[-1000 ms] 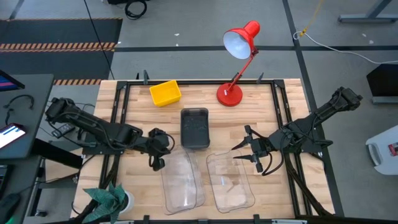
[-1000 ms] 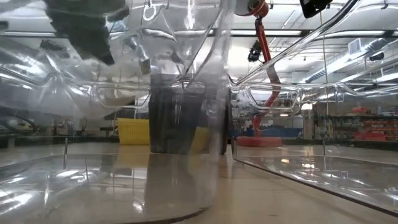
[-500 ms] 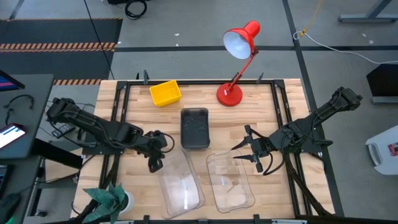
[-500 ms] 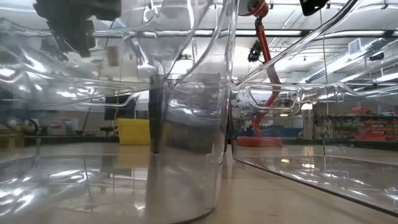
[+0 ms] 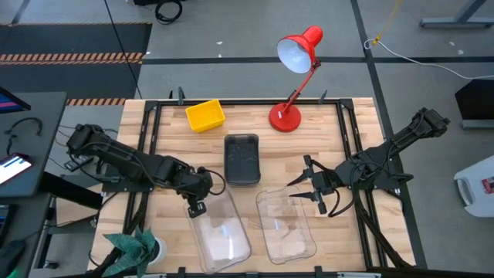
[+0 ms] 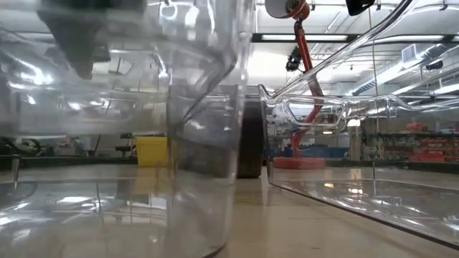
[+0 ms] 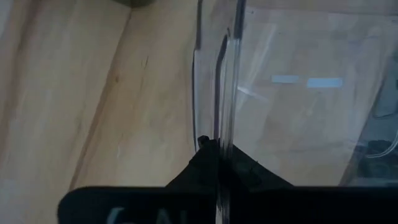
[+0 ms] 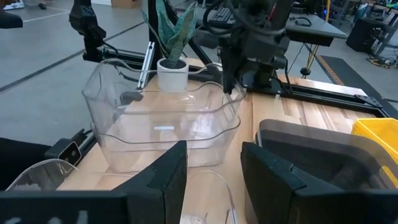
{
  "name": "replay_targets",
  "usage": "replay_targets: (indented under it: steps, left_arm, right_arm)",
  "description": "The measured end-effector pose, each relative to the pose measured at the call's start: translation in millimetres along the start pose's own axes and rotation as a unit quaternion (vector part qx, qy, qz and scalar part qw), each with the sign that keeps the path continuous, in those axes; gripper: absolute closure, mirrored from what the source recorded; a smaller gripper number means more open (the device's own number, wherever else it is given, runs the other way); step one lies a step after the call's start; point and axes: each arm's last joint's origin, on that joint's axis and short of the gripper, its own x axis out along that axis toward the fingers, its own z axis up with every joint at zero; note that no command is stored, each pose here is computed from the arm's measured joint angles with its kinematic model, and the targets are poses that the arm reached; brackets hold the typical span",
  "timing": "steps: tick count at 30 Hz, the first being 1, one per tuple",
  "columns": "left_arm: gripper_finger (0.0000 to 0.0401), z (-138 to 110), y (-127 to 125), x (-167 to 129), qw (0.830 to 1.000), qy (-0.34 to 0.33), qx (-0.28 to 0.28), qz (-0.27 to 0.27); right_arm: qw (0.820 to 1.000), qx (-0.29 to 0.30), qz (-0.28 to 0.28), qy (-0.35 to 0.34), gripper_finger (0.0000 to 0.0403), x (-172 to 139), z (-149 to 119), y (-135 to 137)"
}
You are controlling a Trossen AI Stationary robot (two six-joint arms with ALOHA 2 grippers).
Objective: Stack baskets by color
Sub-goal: Stack the left transparent bin on top of the middle transparent bin, then stack the right transparent bin on top of the left transparent bins
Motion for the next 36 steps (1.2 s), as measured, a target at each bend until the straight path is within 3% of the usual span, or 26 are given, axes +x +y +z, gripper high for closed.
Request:
replay_targets:
  steps: [4,17,23,36]
  left_arm:
    - [0.0376,1.7,-1.0,2.0,1.000,-0.001,0.000,-0.005]
    - [0.0241,4.4,-5.3,-2.5,0.999,-0.037,-0.004,0.016]
    - [0.0238,4.6,-24.9,-15.2,0.992,-0.111,0.048,0.030]
    - [0.0255,-8.9,-46.7,-17.7,0.985,-0.164,0.055,0.018]
  right_arm:
    - [1.000,0.002,0.002,0.000,0.0247,0.0,-0.1,0.1]
    - [0.999,0.032,-0.005,0.013,0.0249,3.6,-3.5,1.1]
    - [0.997,0.038,0.007,0.072,0.0259,28.9,-18.8,21.5]
    - [0.978,0.012,0.040,0.204,0.0263,69.7,0.8,86.8]
